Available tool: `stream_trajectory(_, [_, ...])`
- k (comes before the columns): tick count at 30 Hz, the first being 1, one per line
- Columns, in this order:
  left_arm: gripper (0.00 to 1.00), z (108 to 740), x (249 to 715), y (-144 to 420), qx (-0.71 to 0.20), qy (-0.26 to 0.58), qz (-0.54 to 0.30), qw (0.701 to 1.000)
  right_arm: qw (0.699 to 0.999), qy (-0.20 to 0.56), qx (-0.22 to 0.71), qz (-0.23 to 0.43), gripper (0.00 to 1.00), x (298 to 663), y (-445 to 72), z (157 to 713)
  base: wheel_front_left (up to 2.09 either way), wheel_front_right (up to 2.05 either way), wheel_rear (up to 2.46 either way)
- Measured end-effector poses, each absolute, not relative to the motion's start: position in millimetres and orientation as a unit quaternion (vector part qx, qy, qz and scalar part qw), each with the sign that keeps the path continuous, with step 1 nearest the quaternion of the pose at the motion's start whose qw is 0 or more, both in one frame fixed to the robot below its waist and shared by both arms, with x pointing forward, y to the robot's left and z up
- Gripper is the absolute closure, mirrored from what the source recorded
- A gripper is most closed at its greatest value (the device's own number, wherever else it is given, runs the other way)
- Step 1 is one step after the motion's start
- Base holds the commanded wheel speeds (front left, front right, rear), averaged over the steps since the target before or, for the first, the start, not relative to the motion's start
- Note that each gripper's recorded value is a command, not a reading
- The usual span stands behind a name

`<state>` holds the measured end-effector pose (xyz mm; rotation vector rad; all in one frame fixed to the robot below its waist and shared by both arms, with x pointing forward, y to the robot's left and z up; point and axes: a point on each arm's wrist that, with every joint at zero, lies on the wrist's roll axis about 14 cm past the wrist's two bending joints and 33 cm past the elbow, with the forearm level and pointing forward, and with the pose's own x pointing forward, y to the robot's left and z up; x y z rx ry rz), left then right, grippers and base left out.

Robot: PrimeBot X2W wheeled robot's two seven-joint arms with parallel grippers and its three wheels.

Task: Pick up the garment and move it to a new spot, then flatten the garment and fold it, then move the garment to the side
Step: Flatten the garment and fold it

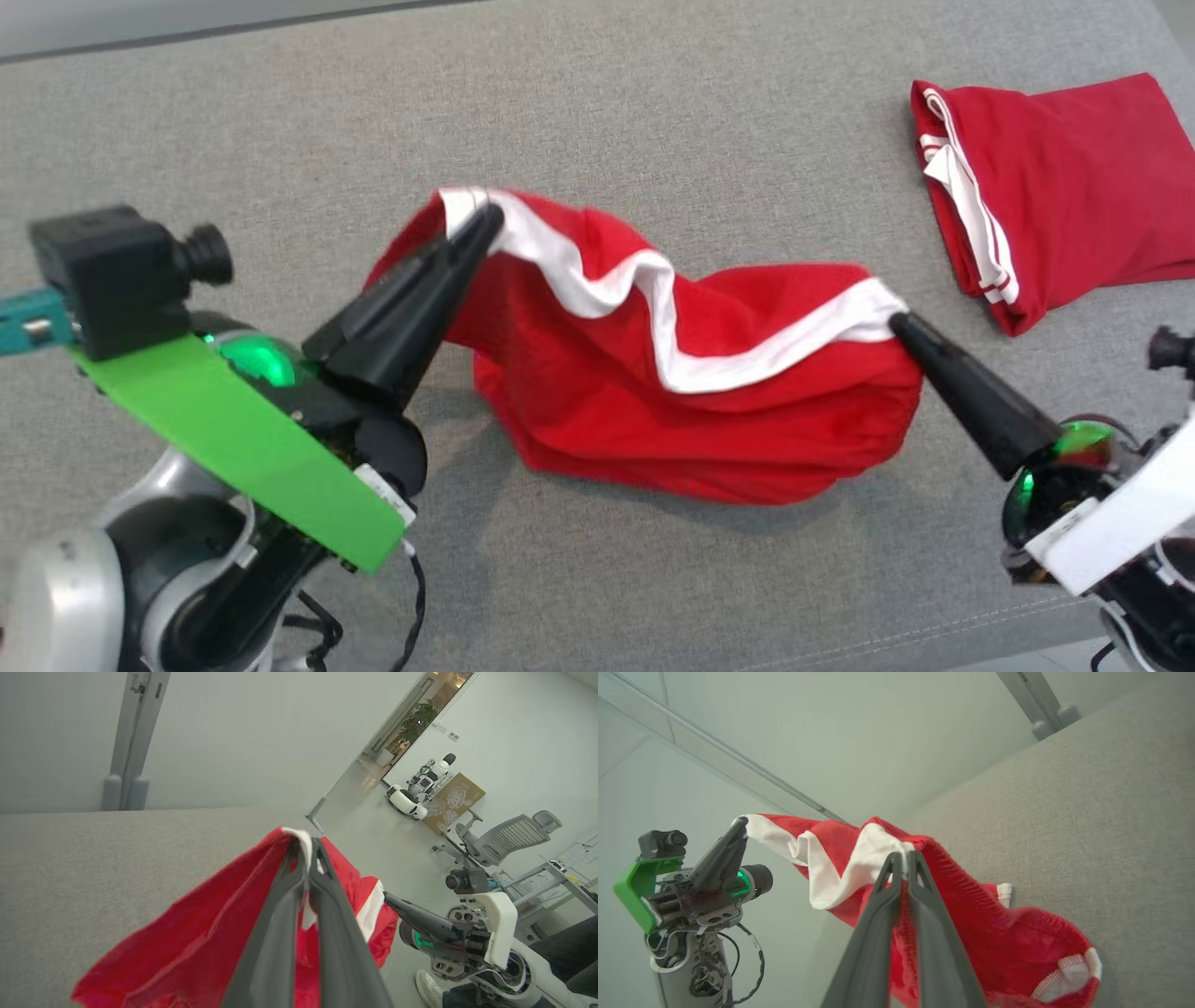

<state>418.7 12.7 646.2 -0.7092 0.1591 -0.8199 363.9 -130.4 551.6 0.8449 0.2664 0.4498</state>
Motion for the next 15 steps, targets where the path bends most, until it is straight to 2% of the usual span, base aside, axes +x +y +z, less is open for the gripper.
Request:
stream_trajectory(6, [1.0, 557.1, 418.7, 16.6, -0.342, 0.202, -0.332, 0.856, 0.866, 0.222, 0.401, 0.199, 1.0, 354.8, -110.8, 489.8, 0.0, 0.0, 0.0])
stream_trajectory(11, [1.0, 531.5, 429.3, 35.8, -0.347, 0.218, -0.284, 0.867, 0.86, 0.261, 0.397, 0.188, 1.0, 352.2, -102.4, 459.4, 0.0, 0.0, 0.0])
stream_trajectory(14, [1.0, 527.0, 433.4, 44.9, -0.347, 0.215, -0.267, 0.873, 0.851, 0.279, 0.402, 0.188, 0.83, 350.1, -94.7, 447.4, 0.0, 0.0, 0.0])
stream_trajectory(15, [1.0, 525.0, 434.1, 48.3, -0.348, 0.214, -0.26, 0.875, 0.848, 0.287, 0.406, 0.186, 0.75, 349.4, -91.2, 441.8, 0.0, 0.0, 0.0])
